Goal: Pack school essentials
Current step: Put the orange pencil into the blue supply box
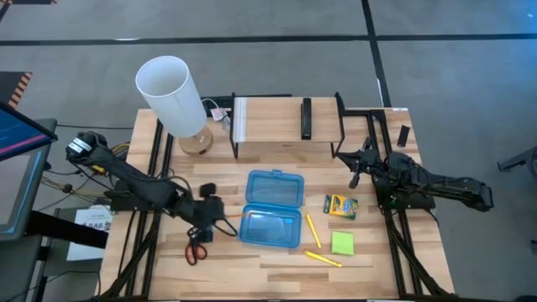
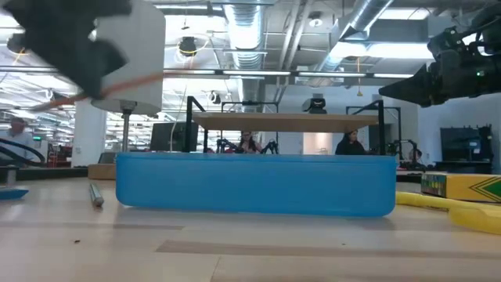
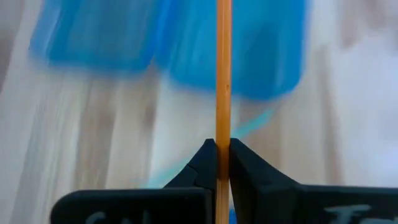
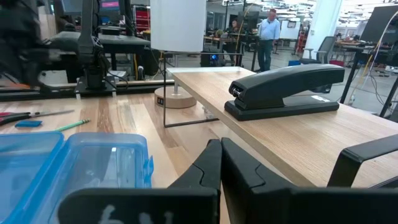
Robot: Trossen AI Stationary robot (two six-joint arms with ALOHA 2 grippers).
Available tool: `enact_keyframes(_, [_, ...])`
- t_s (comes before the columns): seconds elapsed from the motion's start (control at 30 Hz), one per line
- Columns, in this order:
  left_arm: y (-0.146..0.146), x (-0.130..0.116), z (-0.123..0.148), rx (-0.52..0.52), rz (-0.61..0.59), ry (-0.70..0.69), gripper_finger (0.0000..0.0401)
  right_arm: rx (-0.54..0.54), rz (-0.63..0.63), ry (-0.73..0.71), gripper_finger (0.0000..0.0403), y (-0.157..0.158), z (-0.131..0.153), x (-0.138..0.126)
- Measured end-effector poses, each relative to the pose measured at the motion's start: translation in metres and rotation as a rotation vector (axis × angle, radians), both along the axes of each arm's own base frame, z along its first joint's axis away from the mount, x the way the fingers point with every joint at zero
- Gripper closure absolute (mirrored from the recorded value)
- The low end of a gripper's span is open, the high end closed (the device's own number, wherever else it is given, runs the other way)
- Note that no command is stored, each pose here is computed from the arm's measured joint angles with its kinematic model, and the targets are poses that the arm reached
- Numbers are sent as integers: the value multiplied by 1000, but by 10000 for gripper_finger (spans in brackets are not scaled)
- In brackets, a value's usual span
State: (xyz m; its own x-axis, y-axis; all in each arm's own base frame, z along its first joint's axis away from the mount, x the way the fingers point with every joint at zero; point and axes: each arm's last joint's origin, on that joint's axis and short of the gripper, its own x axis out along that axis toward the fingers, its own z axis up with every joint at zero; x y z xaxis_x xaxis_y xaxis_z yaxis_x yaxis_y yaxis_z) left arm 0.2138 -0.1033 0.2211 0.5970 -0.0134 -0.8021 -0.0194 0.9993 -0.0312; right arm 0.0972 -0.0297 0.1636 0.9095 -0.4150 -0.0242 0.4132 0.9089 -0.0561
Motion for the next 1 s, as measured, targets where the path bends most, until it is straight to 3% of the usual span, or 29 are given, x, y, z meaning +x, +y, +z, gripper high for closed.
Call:
enact_keyframes(0.13, [-3, 30, 5, -10, -113, -102, 400, 0, 0, 0, 376, 0, 0, 0])
enact_keyframes(0.5, [-12, 127, -32, 53, -278, 98, 400, 0, 0, 0, 374, 0, 0, 0])
enact_keyframes(0.67, [-5, 148, -54, 50, -267, 184, 401, 0, 0, 0, 376, 0, 0, 0])
enact_keyframes(0.8, [0, 156, -60, 31, -262, 159, 400, 0, 0, 0, 375, 0, 0, 0])
enact_keyframes(1.0, [4, 158, -59, 38, -241, 144, 352, 0, 0, 0, 375, 0, 0, 0])
